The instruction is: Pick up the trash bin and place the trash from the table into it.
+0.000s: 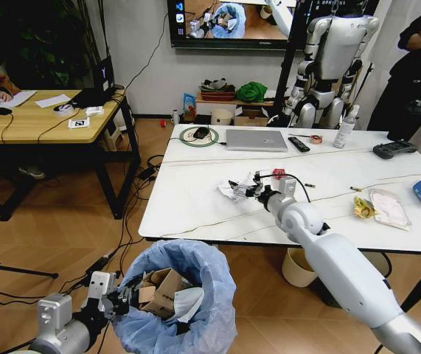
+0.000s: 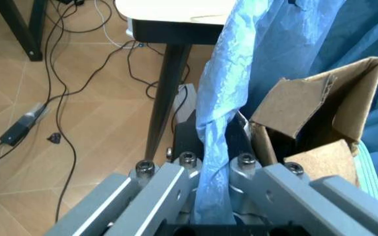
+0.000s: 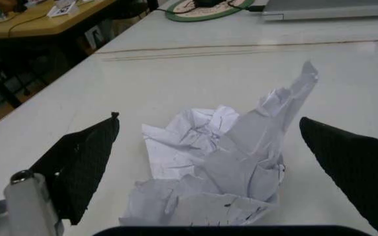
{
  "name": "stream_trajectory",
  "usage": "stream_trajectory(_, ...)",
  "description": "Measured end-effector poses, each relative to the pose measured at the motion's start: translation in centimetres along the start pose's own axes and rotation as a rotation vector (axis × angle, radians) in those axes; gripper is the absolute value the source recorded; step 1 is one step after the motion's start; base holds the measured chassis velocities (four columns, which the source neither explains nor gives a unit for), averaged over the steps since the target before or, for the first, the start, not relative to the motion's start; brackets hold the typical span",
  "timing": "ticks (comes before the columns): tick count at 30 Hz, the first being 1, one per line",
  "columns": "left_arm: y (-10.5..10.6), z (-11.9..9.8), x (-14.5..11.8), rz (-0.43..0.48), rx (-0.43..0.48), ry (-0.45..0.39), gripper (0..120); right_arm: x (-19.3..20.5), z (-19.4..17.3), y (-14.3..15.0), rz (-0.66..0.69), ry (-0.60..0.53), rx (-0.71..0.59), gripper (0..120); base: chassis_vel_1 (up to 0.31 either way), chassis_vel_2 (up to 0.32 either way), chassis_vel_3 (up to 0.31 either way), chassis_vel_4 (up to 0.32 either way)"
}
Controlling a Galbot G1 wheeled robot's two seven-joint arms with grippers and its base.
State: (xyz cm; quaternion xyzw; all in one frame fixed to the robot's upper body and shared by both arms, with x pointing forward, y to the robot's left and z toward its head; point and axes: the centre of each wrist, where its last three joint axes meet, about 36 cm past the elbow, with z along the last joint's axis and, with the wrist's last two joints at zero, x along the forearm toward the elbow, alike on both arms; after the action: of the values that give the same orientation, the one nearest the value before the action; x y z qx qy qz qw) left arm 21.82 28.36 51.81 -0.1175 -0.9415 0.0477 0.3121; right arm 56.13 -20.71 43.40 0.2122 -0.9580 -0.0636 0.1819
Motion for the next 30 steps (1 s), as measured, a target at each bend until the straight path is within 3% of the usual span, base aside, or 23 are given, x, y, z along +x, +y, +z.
stream_trajectory(10, 0.0, 0.0, 0.0, -0.001, 0.002, -0.002, 0, -1.9, 0.7, 0.8, -0.004, 0.018, -0.01, 100, 0.0, 0.0, 0.0, 0.0)
stream_trajectory(30, 0.0, 0.0, 0.0, -0.002, 0.004, 0.001, 0, -2.6, 2.2, -0.5, 0.044, 0.052, 0.007, 100, 0.0, 0.0, 0.0, 0.0)
